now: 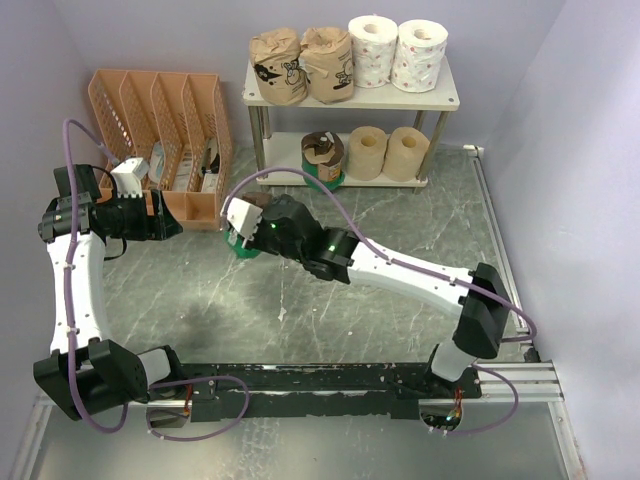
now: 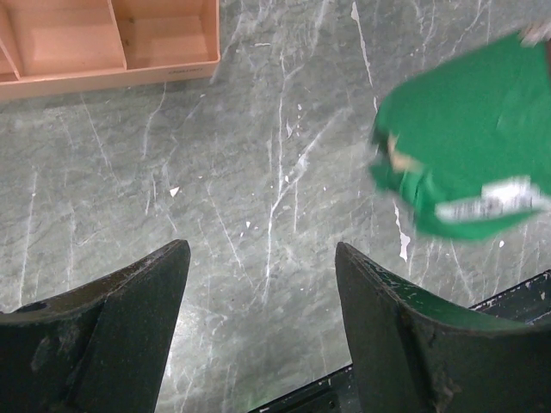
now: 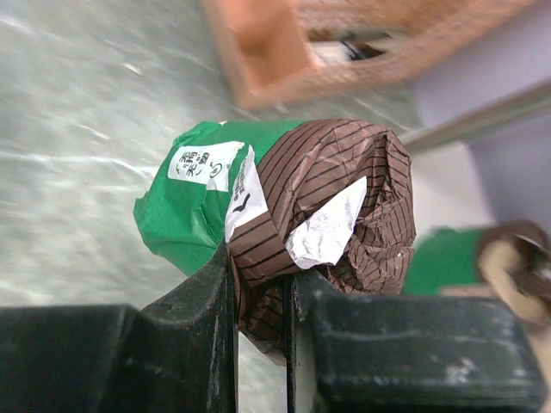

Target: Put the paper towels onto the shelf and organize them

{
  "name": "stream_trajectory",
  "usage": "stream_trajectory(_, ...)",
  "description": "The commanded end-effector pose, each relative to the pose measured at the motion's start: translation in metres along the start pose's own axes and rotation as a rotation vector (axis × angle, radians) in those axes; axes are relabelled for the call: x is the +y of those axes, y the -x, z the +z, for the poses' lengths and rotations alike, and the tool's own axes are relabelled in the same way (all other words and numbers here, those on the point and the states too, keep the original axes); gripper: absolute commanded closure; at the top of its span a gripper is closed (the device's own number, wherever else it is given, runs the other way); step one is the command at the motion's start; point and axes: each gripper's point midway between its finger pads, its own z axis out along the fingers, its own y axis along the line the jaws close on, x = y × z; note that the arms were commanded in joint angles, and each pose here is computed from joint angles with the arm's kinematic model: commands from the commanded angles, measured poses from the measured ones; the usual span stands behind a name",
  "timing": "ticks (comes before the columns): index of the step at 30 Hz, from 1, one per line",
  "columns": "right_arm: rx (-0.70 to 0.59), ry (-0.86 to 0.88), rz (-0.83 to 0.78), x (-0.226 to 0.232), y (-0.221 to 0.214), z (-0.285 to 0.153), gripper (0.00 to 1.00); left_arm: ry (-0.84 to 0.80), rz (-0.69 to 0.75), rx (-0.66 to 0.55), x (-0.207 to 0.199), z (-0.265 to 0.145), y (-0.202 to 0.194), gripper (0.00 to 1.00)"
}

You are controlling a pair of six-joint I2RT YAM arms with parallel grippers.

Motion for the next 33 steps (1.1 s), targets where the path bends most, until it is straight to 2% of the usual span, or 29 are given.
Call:
stream_trajectory(1, 0.191, -0.331, -0.258, -0.072, -0.035, -0.015, 1.00, -0.018, 0.017, -0.039, -0.001, -0.001, 0.010, 0.21)
stream_trajectory(7, 0.221, -0.513, -0.381, -0.130, -0.037, -0.003, 1.00, -0.019, 0.008, -0.037, -0.001, 0.000, 0.008, 0.21)
stream_trajectory(14, 0.271, -0.584, -0.454, -0.179, -0.049, 0.024, 1.00, -0.005, 0.017, -0.044, 0.000, -0.001, 0.005, 0.21)
stream_trajectory(33, 0.288, -0.603, -0.476, -0.233, -0.104, 0.095, 1.00, 0.026, -0.012, 0.008, 0.016, 0.010, 0.004, 0.22)
